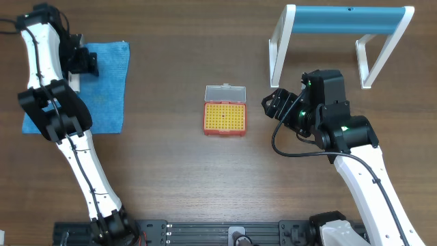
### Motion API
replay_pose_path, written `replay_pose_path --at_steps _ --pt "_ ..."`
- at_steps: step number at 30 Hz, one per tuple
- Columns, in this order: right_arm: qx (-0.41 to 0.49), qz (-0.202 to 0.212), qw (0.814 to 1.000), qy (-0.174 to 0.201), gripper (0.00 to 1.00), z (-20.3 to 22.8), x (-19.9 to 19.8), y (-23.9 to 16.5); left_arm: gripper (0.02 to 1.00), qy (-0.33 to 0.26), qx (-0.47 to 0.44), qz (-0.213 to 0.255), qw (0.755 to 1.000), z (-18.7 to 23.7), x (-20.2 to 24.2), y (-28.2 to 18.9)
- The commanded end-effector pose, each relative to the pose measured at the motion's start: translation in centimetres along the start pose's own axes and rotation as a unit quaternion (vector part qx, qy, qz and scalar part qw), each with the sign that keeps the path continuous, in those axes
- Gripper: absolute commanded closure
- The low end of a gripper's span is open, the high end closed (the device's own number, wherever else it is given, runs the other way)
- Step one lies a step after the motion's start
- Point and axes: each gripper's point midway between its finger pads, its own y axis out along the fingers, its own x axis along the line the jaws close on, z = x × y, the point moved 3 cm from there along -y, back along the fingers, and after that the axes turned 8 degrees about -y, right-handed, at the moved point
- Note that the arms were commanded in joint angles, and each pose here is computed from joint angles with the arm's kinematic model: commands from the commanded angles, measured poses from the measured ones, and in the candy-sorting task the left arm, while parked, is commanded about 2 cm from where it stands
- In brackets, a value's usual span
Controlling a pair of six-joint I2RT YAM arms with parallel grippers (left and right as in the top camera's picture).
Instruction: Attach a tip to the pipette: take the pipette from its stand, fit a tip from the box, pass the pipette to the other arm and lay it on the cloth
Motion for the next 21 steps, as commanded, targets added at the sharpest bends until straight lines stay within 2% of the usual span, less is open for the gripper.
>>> replay_pose_path --at_steps 1,8,12,16,18,21 --pt "-0.018 -0.001 1.0 0.0 0.176 -0.6 0.3 -0.5 0.104 -0.001 0.009 -0.049 0.999 1.2 1.3 -3.3" --pt "-0.031 -0.009 0.999 -0.005 0.176 -1.1 0.7 -0.5 0.104 -0.037 -0.052 -0.051 0.997 2.9 1.2 -12.6" --pt "-0.057 -0.026 0.998 -0.028 0.176 -2.2 1.4 -0.7 0.099 -0.079 -0.144 -0.027 0.986 4.7 0.2 -20.6" --pt "-0.086 -0.031 0.995 -0.048 0.174 -3.0 1.5 -2.1 0.102 -0.068 -0.242 0.034 0.967 8.3 -2.4 -29.0" --pt "-0.106 -0.033 0.992 -0.058 0.174 -3.4 1.3 -3.3 0.102 -0.058 -0.292 0.038 0.954 10.9 -3.1 -33.1" --pt "-0.155 -0.04 0.982 -0.098 0.174 -3.9 1.6 -6.2 0.102 -0.044 -0.357 0.053 0.931 15.9 -4.1 -38.3"
